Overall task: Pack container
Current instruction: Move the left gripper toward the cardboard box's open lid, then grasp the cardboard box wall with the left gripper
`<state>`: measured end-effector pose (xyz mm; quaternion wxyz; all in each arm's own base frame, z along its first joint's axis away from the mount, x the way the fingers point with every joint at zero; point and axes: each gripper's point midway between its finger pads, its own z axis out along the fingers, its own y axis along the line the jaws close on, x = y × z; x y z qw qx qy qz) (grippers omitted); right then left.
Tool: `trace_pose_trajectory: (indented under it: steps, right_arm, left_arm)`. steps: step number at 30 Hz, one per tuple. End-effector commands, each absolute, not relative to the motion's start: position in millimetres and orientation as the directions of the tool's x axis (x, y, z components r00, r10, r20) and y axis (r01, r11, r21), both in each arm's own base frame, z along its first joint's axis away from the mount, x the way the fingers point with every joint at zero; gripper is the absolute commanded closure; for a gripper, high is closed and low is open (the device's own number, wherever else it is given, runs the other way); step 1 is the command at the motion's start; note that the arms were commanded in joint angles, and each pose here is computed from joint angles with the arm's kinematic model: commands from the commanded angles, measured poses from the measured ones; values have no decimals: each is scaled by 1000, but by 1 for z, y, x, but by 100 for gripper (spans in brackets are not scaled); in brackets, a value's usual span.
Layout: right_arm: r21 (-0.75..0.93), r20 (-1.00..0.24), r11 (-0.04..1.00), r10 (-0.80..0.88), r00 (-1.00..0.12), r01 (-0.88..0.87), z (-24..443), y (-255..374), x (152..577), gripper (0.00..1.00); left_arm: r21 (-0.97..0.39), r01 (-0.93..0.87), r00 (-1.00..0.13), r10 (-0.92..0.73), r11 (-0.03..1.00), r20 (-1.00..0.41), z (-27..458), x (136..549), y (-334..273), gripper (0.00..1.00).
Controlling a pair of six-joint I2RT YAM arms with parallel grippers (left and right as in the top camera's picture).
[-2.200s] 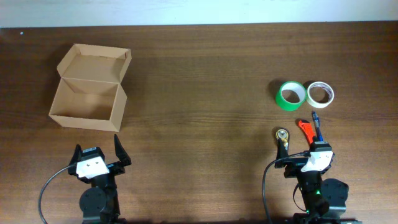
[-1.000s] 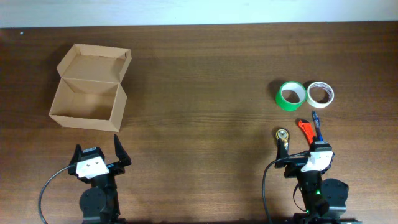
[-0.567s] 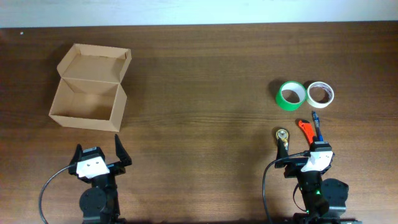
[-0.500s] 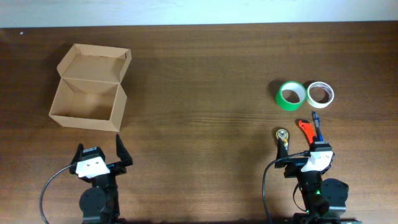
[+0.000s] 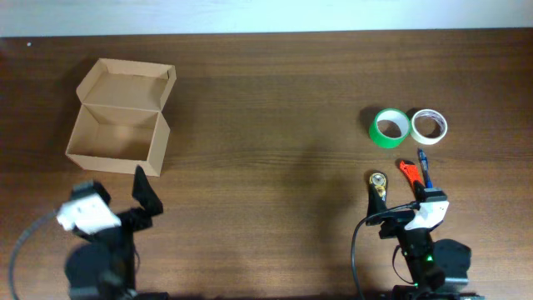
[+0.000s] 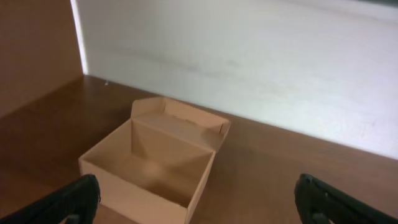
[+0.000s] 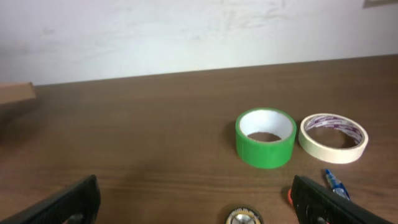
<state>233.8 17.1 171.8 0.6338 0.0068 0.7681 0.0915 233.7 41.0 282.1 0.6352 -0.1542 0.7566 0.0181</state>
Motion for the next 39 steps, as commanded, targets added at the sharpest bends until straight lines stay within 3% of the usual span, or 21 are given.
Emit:
trace_pose_trajectory:
  steps: [1, 11, 18, 22, 26, 29, 39]
  right_arm:
    - [154, -972, 984, 135, -192, -87, 206, 14, 234, 1]
    - [-107, -814, 994, -107, -571, -34, 237, -17, 281, 1]
    - [-177, -725, 981, -74, -684, 81, 237, -65, 335, 1]
    - [-106, -708, 980, 46, -705, 170, 229, -104, 348, 1]
    - [27, -699, 965, 205, -685, 261, 230, -139, 349, 1]
    - [51, -690, 950, 256, -677, 307, 230, -160, 346, 1]
    - [51, -682, 928, 302, -666, 369, 230, -184, 337, 1]
  left_arm:
    - [-140, -283, -247, -213, 949, -945, 299, 259, 44, 0]
    - [-42, -285, -475, -179, 958, -862, 347, 334, 47, 0]
    - [-53, -251, -520, -181, 966, -835, 341, 353, 40, 0]
    - [-29, -248, -560, -167, 968, -812, 330, 353, 41, 0]
    - [131, -144, -620, 14, 981, -784, 320, 361, 43, 0]
    - [198, -163, -678, 37, 967, -735, 297, 372, 54, 0]
    - [127, -64, -795, 27, 990, -606, 220, 411, 36, 0]
